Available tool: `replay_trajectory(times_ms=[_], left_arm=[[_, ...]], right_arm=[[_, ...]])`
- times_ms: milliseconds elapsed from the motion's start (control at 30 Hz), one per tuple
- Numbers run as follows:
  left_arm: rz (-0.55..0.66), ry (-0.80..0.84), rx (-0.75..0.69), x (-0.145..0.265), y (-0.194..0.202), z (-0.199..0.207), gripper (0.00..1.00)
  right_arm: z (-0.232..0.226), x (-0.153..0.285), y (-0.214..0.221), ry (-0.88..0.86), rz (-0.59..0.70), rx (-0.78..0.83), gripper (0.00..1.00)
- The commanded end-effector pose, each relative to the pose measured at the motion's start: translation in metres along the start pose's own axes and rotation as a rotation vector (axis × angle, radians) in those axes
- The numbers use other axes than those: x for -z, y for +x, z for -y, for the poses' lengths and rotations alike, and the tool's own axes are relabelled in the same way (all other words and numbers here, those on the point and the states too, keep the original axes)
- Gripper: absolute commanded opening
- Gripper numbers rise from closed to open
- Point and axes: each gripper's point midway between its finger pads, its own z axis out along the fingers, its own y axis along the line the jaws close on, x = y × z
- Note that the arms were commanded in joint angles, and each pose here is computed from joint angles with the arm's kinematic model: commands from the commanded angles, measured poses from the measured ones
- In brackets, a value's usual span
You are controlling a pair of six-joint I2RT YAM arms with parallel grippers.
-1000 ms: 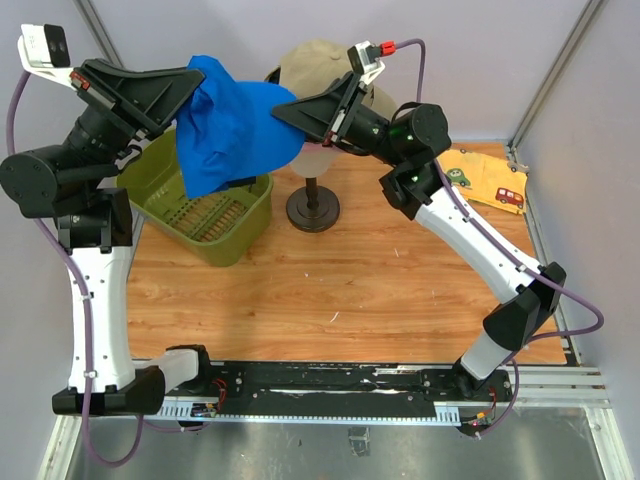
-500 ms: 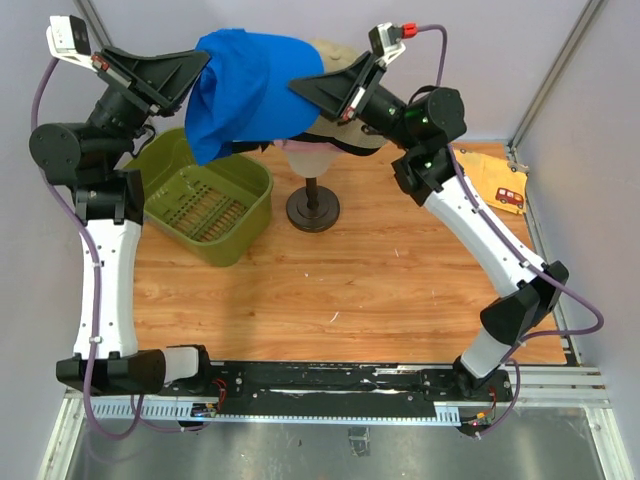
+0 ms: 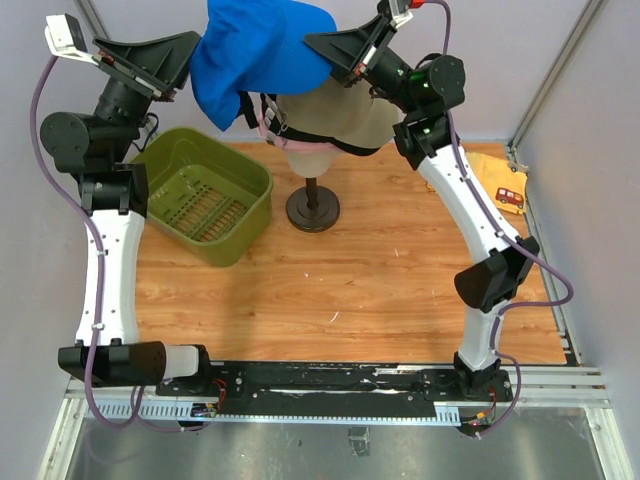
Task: Stack the hats
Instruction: Stack the hat on the hat.
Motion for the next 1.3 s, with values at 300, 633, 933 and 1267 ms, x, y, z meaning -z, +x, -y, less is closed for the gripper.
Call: replay_trajectory(times_ms=[300,633,933,1267], left_arm=[[0.107,-0.183,-0.151,0.003,-0.016,-0.053,0.57],[0.126,-0.291,-0.183,0.012,-0.013,-0.087,0.58],[0.052,-0.333,-0.18,0.012,0.012,-0.11,0.58],[-0.047,-0.348,-0.161,0.007,0.046,-0.128,0.59]], right_arm=[[0.003,0.02,-0.043,0.033,0.035,-0.025,0.01],[0.021,0.04,-0.062,0.098,0.057,-0.021,0.01],[0.018,0.068,-0.074,0.125,0.074,0.004,0.01],[0.022,0.102,-0.089,0.143,0.107,0.0,0.01]])
